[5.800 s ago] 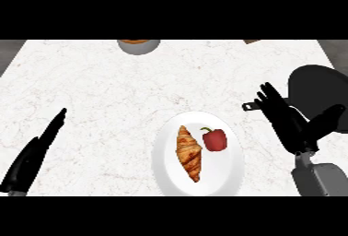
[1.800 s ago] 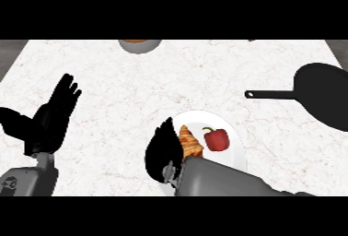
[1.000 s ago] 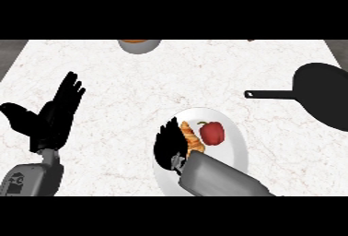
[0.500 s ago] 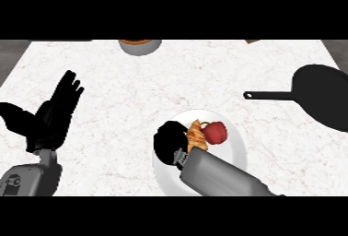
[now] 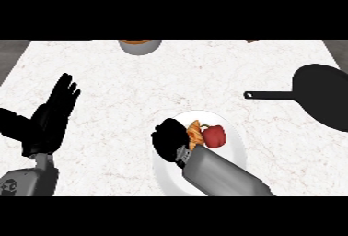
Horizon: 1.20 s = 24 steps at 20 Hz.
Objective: Pick the croissant from the plate and place it in the pan
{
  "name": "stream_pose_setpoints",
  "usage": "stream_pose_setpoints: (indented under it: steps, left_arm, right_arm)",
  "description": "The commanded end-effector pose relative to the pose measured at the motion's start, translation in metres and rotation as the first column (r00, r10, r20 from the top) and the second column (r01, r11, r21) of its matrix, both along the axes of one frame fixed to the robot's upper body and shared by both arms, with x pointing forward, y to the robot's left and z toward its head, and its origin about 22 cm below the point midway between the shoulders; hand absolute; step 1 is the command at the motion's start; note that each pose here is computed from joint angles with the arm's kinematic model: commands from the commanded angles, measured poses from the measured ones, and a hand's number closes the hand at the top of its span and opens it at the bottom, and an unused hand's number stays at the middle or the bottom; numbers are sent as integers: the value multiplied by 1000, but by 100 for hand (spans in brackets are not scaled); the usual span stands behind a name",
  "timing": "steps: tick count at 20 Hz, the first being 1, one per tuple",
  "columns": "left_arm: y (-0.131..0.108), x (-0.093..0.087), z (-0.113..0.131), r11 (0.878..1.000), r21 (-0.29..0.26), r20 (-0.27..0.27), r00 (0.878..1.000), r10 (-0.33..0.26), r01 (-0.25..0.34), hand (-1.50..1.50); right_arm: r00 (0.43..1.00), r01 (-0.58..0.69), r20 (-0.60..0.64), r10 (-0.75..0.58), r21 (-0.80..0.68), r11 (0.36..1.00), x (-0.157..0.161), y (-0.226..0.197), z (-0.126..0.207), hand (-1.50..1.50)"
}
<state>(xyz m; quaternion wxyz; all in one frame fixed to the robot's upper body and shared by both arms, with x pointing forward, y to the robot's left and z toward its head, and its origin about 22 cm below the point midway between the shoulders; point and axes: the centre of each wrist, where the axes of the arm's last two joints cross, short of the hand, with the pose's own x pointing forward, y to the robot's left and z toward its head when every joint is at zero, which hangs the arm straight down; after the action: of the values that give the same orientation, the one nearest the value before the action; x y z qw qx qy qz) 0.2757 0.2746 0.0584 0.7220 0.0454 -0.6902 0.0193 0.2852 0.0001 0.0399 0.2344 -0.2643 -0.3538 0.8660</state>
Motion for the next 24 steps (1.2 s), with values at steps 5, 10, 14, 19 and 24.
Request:
stream_pose_setpoints:
  steps: [5,10,14,19,24]
  left_arm:
    - [14,-3,0,998,1,-9,998,65,-65,0]
    - [18,-5,-2,995,-3,-10,995,97,-97,0]
    - [13,-5,0,998,-9,-2,998,62,-62,0]
    - [-5,5,13,1000,-4,53,998,-30,31,0]
    - [-18,8,15,996,11,58,995,-85,85,0]
  right_arm:
    - [676,666,257,-691,189,722,100,-131,47,150]
    - [210,858,384,-899,368,357,133,-210,97,150]
    - [-242,827,438,-866,560,51,147,-256,150,150]
    - [-607,666,357,-710,716,-210,156,-292,198,150]
    - [-783,502,271,-559,807,-312,157,-323,225,150]
